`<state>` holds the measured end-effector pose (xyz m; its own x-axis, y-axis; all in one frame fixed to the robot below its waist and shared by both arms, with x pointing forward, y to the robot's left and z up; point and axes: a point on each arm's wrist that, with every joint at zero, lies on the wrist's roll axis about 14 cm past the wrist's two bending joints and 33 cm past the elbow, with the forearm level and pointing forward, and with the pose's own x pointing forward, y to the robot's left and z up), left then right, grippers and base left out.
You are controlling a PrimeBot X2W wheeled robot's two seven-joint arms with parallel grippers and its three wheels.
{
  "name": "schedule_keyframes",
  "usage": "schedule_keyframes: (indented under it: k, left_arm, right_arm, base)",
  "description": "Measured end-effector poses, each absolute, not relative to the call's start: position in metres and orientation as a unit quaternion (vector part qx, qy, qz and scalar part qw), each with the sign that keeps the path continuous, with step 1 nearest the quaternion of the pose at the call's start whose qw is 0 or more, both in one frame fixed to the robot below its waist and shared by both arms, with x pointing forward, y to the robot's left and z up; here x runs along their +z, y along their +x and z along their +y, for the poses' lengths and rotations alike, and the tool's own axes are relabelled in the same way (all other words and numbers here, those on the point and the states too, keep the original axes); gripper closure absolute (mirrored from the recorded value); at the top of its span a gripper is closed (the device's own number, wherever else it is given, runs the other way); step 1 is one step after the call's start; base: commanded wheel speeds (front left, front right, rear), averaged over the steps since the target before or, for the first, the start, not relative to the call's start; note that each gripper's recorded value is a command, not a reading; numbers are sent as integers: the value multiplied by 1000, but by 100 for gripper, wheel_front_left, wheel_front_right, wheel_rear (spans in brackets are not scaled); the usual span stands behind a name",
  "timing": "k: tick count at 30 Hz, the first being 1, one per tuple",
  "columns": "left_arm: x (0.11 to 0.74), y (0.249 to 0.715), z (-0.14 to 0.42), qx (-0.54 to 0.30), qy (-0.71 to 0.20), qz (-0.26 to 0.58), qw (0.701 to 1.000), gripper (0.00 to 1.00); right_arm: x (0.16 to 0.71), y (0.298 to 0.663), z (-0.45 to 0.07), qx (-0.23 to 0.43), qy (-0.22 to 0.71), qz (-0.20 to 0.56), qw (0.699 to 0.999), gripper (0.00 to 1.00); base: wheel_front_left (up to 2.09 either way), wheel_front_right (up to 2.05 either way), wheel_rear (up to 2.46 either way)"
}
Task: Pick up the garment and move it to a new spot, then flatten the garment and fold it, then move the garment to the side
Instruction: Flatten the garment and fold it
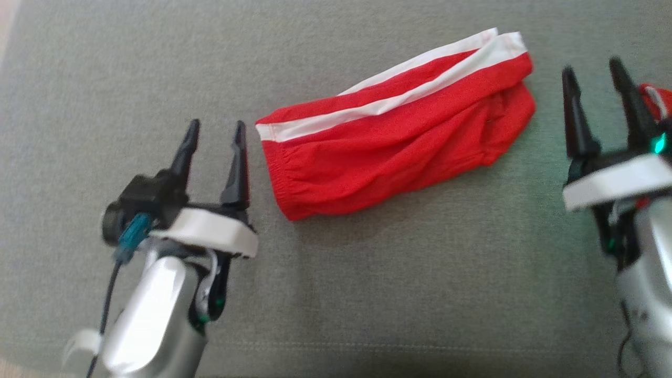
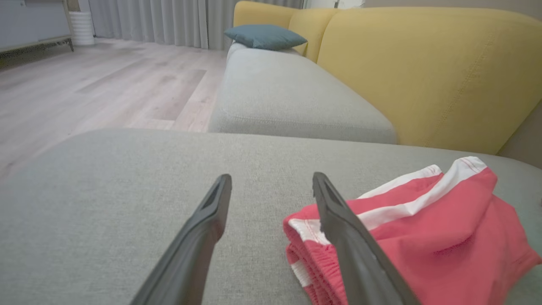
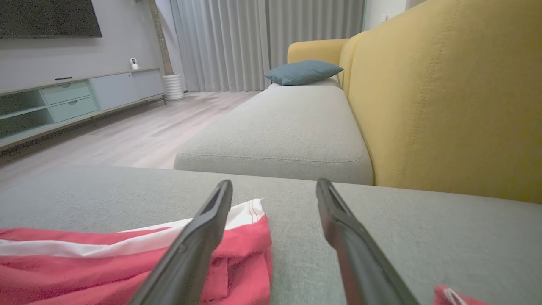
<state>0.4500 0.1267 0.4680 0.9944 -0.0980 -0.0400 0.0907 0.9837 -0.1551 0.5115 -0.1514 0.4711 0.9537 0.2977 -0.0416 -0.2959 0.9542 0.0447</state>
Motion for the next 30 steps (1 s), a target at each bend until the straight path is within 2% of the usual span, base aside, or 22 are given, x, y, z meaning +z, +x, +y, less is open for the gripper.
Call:
schedule_keyframes:
  k: [7, 15, 30]
  left_arm:
    - [490, 433, 134, -42, -37, -15, 998, 0]
    - [487, 407, 131, -45, -16, -9, 999, 0]
    - [487, 399, 131, -42, -16, -8, 999, 0]
  right_arm:
    - [474, 454, -160, 117, 34, 35, 992, 0]
    - [475, 405, -163, 87, 58, 61, 993, 0]
    - [489, 399, -165, 81, 58, 55, 994, 0]
  base:
    - [0, 0, 0]
    - [0, 0, 0]
    - [0, 0, 0]
